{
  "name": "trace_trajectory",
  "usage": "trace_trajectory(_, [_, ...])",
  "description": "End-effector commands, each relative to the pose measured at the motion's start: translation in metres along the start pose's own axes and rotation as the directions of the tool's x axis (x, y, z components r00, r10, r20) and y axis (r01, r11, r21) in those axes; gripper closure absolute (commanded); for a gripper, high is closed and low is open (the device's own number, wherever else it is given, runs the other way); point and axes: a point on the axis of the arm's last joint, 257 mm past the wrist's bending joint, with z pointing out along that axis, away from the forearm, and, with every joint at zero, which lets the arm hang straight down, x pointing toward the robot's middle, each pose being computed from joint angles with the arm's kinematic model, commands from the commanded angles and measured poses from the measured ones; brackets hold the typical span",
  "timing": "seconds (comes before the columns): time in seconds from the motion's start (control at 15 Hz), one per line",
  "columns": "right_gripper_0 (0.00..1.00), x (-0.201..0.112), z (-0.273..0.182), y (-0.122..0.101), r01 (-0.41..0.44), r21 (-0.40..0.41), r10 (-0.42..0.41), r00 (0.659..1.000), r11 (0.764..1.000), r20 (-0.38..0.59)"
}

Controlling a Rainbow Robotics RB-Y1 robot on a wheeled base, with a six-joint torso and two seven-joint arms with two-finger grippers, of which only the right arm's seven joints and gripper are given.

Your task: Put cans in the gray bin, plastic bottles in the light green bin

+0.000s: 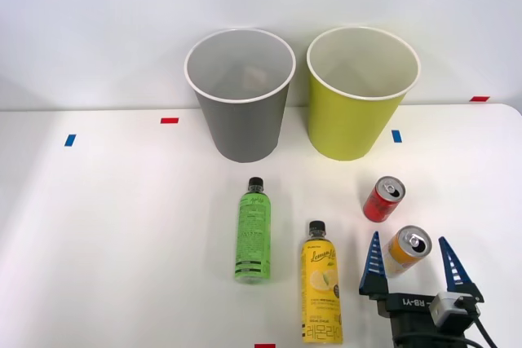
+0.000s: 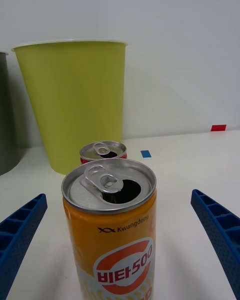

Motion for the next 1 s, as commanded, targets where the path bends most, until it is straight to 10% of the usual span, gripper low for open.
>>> trace_trajectory(0.07, [0.00,0.0008,0.0013,0.0015,0.007,-0.002,-0.007,1.000,1.000,-0.003])
trace_trajectory(0.47, [0.00,0.0026,0.0084,0.0028,0.008,-0.007,-0.008,1.000,1.000,-0.011])
trace_trajectory(0.53, [0.27,0.0030,0.0077,0.0032,0.012,-0.009,-0.012,1.000,1.000,-0.013])
trace_trajectory(0.6, [0.82,0.0039,0.0064,0.0032,0.015,-0.010,-0.015,1.000,1.000,-0.016])
trace_trajectory(0.67, [1.00,0.0043,0.0058,0.0021,0.019,-0.009,-0.019,1.000,1.000,-0.017])
trace_trajectory(1.0, [1.00,0.0051,0.0035,0.0041,0.031,-0.017,-0.031,0.999,0.999,-0.020])
